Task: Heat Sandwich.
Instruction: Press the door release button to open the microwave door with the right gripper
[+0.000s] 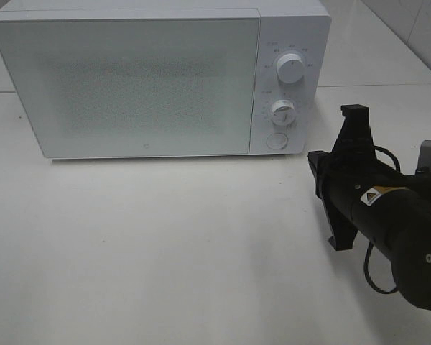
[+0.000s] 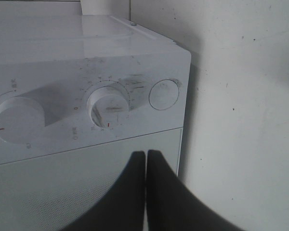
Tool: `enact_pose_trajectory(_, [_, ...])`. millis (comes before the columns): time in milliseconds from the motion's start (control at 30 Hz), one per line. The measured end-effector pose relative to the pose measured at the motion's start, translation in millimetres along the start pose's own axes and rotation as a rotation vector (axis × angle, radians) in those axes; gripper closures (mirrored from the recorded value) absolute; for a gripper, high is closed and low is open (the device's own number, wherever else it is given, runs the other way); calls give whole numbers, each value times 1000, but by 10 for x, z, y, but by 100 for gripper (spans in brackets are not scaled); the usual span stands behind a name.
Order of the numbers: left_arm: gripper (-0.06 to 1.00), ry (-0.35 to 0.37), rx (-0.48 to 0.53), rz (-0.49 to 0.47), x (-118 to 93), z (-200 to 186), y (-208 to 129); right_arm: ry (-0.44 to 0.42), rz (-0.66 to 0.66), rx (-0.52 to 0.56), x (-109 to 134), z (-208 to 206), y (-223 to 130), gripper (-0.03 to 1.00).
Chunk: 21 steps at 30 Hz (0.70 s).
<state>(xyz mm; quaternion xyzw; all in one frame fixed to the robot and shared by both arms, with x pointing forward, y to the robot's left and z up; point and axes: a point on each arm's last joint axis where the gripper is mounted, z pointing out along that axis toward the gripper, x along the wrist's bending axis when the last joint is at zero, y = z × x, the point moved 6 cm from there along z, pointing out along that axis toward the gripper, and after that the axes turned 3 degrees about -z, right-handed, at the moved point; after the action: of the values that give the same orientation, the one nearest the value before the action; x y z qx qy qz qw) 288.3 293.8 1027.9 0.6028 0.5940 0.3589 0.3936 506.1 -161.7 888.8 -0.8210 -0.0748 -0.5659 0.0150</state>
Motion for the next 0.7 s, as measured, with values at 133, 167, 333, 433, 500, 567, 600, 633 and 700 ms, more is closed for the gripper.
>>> enact_pose_trajectory(133, [-5,0,0,0,0,0,0,-12,12,1,-18,0,-2,96])
enact_pose_trajectory(167, [-5,0,0,0,0,0,0,-19,15,3,-28,0,-5,96])
enact_pose_trajectory(333, [-5,0,0,0,0,0,0,-52,15,-2,-103,20,-8,96])
enact_pose_trajectory(433, [-5,0,0,0,0,0,0,-73,36,-7,-154,72,-35,96])
enact_pose_trajectory(500, [-5,0,0,0,0,0,0,-86,56,-9,-191,139,-77,96])
enact_pose_trajectory(567, [-5,0,0,0,0,0,0,-92,57,-9,-210,163,-91,96])
enact_pose_trajectory(600, [-5,0,0,0,0,0,0,-94,59,-8,-218,189,-110,96])
enact_pose_trajectory(633, [-5,0,0,0,0,0,0,-93,62,-5,-221,216,-133,96])
enact_pose_trajectory(700, [-5,0,0,0,0,0,0,-93,66,0,-222,272,-168,96])
